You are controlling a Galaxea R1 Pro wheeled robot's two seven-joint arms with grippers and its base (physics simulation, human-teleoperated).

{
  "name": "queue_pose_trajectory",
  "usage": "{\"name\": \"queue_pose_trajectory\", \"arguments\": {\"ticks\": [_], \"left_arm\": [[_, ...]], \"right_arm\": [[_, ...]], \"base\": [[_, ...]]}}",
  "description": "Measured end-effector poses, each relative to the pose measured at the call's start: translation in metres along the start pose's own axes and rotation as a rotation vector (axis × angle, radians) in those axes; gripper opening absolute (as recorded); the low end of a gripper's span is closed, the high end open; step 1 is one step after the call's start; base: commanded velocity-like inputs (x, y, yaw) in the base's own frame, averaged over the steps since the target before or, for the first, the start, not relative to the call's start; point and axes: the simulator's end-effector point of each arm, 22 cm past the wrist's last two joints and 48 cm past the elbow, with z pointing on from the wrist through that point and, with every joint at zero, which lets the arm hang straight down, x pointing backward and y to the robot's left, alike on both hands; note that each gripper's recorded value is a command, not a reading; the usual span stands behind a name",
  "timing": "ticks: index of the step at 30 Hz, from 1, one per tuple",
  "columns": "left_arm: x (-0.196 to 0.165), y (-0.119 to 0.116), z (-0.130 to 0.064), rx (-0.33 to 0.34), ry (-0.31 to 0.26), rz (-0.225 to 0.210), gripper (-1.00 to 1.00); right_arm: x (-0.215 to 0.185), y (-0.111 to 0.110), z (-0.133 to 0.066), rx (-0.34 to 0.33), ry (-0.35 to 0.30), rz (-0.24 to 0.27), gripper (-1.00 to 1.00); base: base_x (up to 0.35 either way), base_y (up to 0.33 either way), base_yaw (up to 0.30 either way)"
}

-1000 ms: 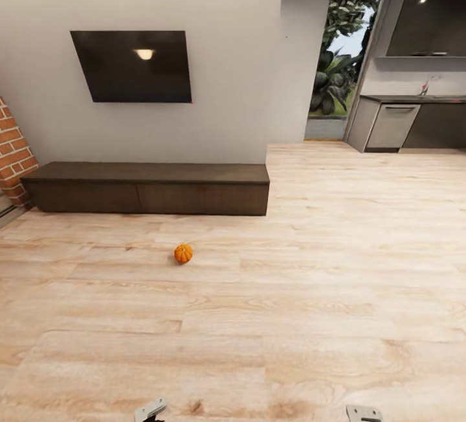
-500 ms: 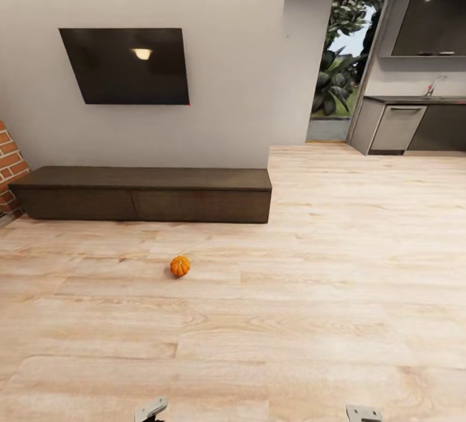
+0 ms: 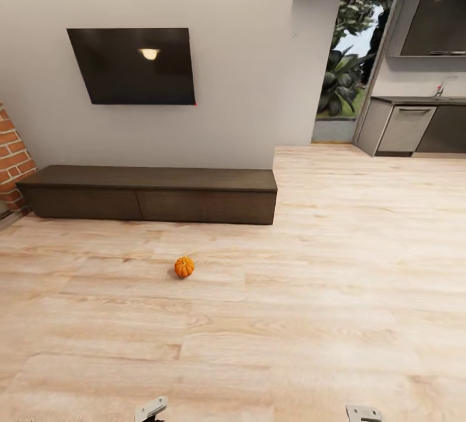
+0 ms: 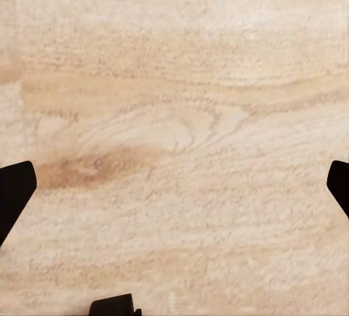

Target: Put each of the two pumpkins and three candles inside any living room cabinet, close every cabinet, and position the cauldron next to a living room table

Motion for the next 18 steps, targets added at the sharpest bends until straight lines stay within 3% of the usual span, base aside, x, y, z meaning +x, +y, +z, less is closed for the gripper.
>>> {"name": "queue_pose_trajectory", "arguments": {"ticks": [8,18], "left_arm": [[0.0000,0.0000,0.0000,0.000,0.000,0.000,1.00],[0.0000,0.0000,0.0000,0.000,0.000,0.000,1.00]], "right_arm": [[0.0001,-0.0003,0.0000,0.000,0.000,-0.002,1.00],[0.0015,-0.0007,-0.0001,0.001,0.003,-0.004,1.00]], "base": [[0.257,0.164,0.094],[0.050,0.009,0.002]]}}
